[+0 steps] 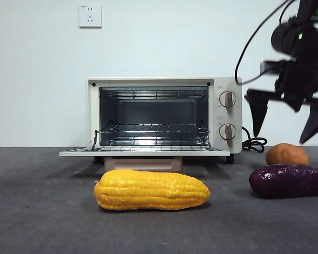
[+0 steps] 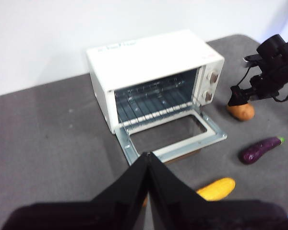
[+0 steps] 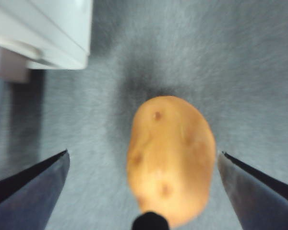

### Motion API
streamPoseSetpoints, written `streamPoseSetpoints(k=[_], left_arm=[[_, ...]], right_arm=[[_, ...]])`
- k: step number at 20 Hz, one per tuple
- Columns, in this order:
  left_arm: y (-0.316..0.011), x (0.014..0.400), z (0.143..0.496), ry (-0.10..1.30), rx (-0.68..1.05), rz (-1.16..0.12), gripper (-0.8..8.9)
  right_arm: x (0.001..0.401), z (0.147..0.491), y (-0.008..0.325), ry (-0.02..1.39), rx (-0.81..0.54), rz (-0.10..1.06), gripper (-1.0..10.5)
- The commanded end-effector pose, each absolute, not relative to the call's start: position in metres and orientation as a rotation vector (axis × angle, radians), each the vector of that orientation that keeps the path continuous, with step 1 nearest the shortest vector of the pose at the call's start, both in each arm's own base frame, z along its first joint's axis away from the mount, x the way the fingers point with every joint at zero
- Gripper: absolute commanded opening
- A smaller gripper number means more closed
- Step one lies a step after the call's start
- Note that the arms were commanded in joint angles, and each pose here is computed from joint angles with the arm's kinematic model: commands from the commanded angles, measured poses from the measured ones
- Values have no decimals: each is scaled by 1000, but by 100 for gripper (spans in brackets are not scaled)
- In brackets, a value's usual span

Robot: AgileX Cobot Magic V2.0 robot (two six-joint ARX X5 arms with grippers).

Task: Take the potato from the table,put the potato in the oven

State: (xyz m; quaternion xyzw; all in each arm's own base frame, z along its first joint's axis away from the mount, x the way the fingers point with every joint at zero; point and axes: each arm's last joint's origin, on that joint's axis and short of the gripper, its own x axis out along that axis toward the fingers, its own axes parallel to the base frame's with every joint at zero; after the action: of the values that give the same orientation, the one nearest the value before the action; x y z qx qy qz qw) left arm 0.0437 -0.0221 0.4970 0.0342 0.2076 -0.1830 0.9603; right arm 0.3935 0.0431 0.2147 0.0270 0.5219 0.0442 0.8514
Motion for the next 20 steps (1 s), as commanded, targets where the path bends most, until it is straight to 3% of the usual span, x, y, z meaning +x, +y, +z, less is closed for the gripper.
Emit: streamPoseSetpoints(k=[1,6,12,15,20], left_arm=[[-27,51,487,464,78,-368,-6],[-37,68,463,562,152,-321,-6],[-36,67,462,559,154,-309,-6],[-35,66,462,557,154,-307,-6],[-34,64,462,550,151,-308,-6]], right_arm=[[400,196,44,1137,58,78,661],[405,176,44,1183,49,59,653],[407,176,44,1161,42,35,382],[405,175,43,1185,41,33,49],[394,188,41,1232,54,14,28]])
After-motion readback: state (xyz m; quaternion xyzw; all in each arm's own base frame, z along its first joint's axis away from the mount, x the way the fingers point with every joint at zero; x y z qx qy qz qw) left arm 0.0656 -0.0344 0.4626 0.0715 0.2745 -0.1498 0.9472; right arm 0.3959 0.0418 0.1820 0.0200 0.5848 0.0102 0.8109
